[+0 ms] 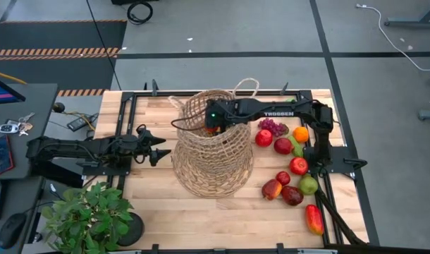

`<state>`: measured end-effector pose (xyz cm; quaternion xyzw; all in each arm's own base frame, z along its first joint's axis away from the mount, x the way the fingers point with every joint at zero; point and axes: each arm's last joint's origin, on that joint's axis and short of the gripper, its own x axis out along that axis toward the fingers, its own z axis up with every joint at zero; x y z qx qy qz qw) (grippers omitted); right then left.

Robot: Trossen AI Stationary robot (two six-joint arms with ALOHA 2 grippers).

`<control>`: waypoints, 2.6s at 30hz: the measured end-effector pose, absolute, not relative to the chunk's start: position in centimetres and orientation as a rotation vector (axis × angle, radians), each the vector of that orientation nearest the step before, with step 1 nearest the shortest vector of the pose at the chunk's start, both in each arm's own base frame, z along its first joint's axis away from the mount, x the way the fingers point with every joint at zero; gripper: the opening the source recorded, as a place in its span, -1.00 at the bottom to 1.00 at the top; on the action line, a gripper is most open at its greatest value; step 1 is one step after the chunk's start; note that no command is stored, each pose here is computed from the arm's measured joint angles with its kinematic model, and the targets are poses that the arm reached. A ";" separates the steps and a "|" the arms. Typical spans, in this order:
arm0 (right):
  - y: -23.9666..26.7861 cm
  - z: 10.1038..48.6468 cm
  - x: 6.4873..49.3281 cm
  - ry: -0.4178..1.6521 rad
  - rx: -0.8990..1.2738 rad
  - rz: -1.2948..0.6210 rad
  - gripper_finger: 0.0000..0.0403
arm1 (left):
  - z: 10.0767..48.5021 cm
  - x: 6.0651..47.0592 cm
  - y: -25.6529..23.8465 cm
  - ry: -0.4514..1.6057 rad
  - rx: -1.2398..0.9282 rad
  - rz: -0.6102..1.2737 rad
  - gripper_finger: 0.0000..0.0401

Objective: Build produce basket
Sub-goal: Put the red apple into the brown basket

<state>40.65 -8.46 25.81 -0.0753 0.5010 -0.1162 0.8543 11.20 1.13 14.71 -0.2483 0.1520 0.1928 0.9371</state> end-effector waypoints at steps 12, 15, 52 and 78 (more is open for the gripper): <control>-7.9 25.1 40.6 1.043 -0.069 -0.077 0.85 | 14.7 11.2 1.1 0.310 -0.507 0.394 0.78; -8.0 25.1 40.6 1.042 -0.061 -0.073 0.90 | 14.7 11.2 1.1 0.311 -0.507 0.394 0.78; -9.2 42.6 37.3 0.670 -0.161 -0.461 0.82 | 14.7 11.2 1.1 0.310 -0.507 0.394 0.78; 2.2 45.4 26.4 0.979 0.148 -0.074 0.73 | 14.7 11.2 1.1 0.310 -0.507 0.394 0.78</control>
